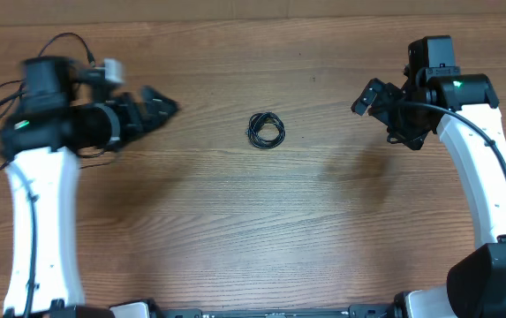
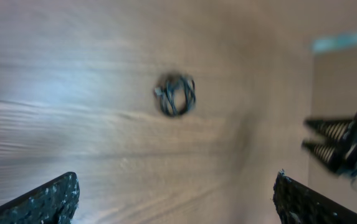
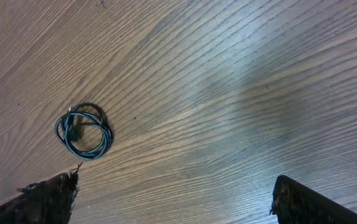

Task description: Untangle cables

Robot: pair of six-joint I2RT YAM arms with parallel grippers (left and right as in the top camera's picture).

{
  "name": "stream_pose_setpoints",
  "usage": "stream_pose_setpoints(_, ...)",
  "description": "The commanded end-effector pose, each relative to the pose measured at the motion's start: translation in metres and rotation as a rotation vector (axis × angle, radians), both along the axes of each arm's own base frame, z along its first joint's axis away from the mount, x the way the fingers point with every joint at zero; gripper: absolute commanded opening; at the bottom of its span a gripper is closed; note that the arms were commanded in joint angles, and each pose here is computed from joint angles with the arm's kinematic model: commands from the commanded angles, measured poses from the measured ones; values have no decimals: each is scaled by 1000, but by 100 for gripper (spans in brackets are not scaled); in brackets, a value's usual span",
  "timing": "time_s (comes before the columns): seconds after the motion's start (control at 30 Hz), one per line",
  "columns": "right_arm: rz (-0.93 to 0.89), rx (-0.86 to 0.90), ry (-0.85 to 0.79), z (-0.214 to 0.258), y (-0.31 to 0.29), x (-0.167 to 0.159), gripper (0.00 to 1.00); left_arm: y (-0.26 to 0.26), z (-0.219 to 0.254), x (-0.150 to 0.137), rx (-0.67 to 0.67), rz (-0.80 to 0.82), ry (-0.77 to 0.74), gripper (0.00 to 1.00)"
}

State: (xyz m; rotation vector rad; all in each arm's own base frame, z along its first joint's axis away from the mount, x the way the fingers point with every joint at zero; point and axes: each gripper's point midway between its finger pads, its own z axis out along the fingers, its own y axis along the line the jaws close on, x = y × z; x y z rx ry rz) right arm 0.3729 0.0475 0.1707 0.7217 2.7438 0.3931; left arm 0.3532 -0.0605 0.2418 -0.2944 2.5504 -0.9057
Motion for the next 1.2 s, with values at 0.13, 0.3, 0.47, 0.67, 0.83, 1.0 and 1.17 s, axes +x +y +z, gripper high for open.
stream_pose_setpoints(0.13,174,48,-19,-6,34,3,100,-48,-87,4,259,-52,235,100)
stream_pose_setpoints(0.3,254,41,-22,-27,65,16,100,-55,-126,5,299,-83,331,100)
stream_pose_setpoints(0.47,321,61,-57,-51,99,37,82,-51,-146,6,306,-78,388,100)
stream_pose_setpoints(0.67,393,57,-104,-76,137,53,64,-51,-149,5,306,-80,396,100)
stream_pose_setpoints(0.83,340,-5,-51,-114,138,58,57,-51,-149,5,303,-81,396,100)
stream_pose_setpoints(1.0,359,47,9,-138,147,52,52,-51,-149,5,304,-80,396,99)
stream_pose_setpoints(1.17,489,62,14,-152,162,44,49,-52,-148,9,304,-78,380,100)
